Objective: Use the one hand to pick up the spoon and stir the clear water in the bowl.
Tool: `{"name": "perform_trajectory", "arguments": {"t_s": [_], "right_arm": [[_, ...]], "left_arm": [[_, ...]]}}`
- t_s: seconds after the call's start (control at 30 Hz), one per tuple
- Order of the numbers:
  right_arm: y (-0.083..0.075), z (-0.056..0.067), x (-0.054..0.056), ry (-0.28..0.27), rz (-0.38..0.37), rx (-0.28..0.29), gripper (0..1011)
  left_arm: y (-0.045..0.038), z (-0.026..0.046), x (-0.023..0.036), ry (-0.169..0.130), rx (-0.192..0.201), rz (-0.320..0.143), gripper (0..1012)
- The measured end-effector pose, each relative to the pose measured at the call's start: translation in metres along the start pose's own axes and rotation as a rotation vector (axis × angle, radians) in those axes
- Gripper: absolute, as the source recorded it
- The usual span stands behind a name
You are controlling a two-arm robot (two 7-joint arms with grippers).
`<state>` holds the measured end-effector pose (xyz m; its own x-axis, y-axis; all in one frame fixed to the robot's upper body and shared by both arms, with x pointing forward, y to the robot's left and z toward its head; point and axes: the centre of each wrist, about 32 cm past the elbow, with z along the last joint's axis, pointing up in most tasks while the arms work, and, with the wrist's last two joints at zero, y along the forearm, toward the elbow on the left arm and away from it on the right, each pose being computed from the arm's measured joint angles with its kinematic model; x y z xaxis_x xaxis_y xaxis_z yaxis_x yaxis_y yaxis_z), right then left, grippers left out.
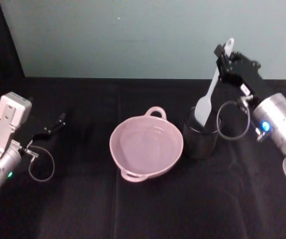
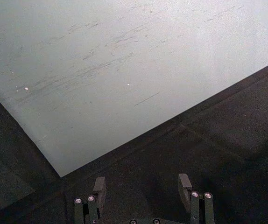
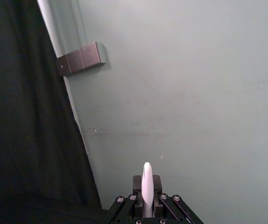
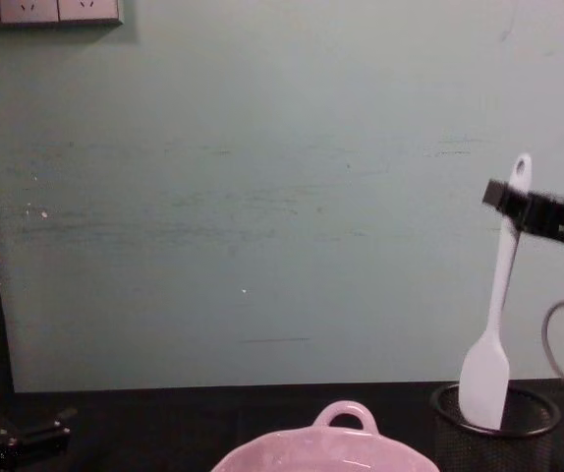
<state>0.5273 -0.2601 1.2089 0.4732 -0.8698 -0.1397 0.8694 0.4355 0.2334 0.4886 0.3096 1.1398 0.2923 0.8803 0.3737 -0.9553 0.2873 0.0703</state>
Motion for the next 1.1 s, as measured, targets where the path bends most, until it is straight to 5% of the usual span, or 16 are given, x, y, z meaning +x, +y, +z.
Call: {"name": "perform_trajectory", "arguments": {"t_s": [0.57,0.97,1.1], "right_arm": [[-0.010,-0.047,-0.001,0.124,-0.013,-0.061,121],[-0.013,-0.059,-0.001,0.142,-0.025,-0.085,121],[-0.015,-0.060,-0.002,0.142,-0.033,-0.093,200]], "left_arm": [[0.0000,0.0000,0.0000,0.000,0.000,0.000,1011],[0.0000,0.0000,0.0000,0.000,0.000,0.000,1011],[0.0000,0.0000,0.0000,0.000,0.000,0.000,1011]]}}
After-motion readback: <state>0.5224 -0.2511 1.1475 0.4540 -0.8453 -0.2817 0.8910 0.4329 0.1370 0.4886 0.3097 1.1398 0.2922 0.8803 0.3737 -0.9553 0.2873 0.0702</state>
